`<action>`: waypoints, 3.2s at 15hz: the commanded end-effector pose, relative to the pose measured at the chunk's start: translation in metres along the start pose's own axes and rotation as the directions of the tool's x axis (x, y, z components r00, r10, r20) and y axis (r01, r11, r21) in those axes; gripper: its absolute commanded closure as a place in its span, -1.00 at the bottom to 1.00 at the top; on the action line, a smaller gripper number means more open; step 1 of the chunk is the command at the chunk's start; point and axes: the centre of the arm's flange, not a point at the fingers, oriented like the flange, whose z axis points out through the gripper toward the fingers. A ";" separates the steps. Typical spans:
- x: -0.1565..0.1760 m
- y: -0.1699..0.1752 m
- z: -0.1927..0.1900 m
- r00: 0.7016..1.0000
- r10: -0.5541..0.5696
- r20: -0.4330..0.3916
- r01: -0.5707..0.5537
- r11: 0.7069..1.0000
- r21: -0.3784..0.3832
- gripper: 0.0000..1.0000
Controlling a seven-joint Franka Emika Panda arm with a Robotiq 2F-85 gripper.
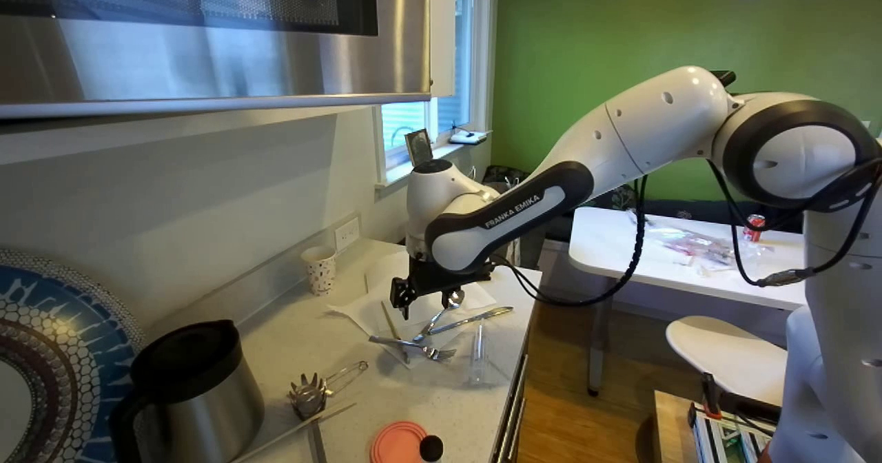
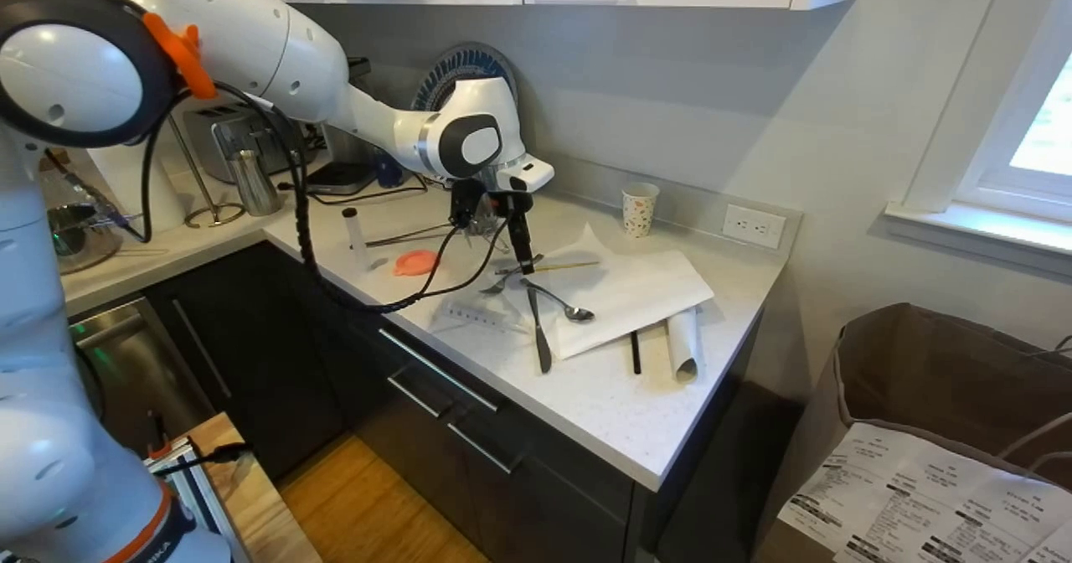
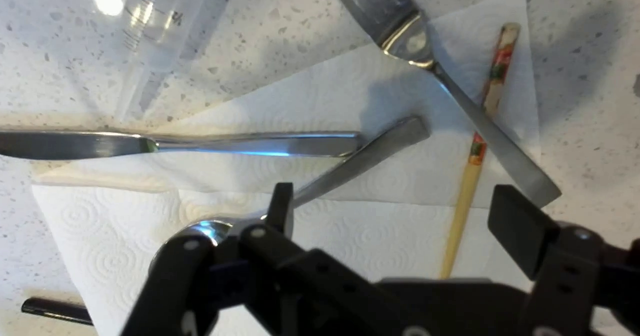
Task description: Move the wooden stirrer to the left
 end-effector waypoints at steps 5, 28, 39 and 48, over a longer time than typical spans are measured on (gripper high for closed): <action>0.016 -0.023 0.040 0.999 0.045 -0.014 -0.045 0.998 -0.032 -0.48; 0.029 -0.058 0.059 0.999 0.032 -0.025 -0.033 0.999 -0.038 0.66; 0.047 -0.032 0.040 0.981 0.131 -0.145 -0.141 0.988 -0.061 0.95; 0.057 -0.023 0.031 0.934 0.161 -0.320 -0.201 0.975 -0.098 0.95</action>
